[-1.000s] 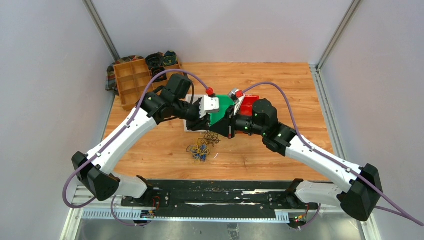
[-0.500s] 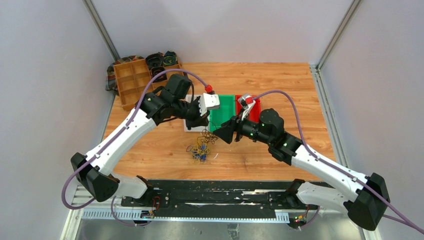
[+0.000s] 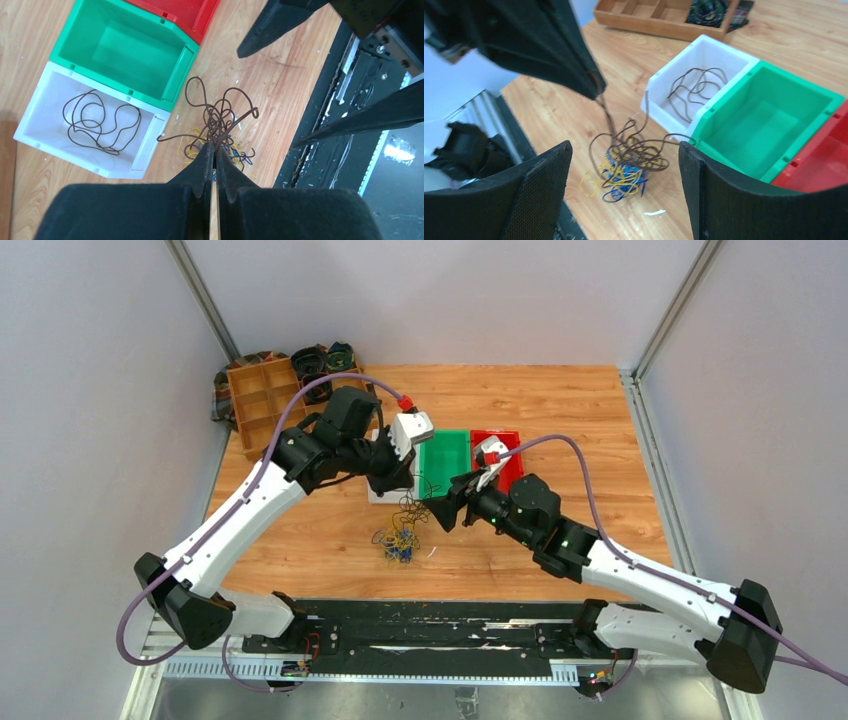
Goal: Untangle the cables
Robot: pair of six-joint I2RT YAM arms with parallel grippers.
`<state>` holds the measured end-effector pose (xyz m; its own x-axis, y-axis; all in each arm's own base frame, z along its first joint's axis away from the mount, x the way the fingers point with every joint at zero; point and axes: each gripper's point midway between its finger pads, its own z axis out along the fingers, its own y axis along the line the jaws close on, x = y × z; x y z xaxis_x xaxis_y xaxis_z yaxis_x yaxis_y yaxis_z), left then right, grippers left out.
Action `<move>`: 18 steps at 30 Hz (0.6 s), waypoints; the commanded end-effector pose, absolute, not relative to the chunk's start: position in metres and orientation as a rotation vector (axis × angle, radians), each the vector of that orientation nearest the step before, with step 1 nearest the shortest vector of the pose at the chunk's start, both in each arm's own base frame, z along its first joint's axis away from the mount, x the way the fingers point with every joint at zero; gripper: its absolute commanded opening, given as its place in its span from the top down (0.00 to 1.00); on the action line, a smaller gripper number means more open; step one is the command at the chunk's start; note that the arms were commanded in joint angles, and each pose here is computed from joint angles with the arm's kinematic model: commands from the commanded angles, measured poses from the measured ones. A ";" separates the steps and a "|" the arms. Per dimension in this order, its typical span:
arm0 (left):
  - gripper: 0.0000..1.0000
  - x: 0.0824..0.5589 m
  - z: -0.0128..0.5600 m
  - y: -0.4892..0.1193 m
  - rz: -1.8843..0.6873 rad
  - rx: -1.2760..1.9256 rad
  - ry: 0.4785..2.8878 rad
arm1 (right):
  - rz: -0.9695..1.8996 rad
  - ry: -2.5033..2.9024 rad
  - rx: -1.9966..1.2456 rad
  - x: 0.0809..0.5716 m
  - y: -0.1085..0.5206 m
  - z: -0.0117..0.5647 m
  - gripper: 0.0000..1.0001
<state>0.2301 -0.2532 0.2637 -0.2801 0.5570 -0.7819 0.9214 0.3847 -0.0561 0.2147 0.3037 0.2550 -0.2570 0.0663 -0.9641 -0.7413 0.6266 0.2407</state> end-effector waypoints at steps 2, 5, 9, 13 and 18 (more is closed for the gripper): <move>0.97 0.220 0.292 -0.260 -0.754 1.219 1.891 | 0.691 1.633 -0.464 0.244 0.304 0.265 0.21; 0.97 0.212 0.299 -0.263 -0.801 1.236 1.861 | 0.625 1.649 -0.408 0.259 0.306 0.261 0.22; 0.97 0.198 0.309 -0.266 -0.880 1.288 1.811 | 0.601 1.640 -0.331 0.275 0.312 0.258 0.22; 0.98 0.188 0.322 -0.270 -0.938 1.327 1.761 | 0.673 1.628 -0.322 0.277 0.330 0.251 0.22; 0.99 0.189 0.350 -0.273 -0.935 1.341 1.674 | 0.758 1.716 -0.298 0.273 0.345 0.210 0.23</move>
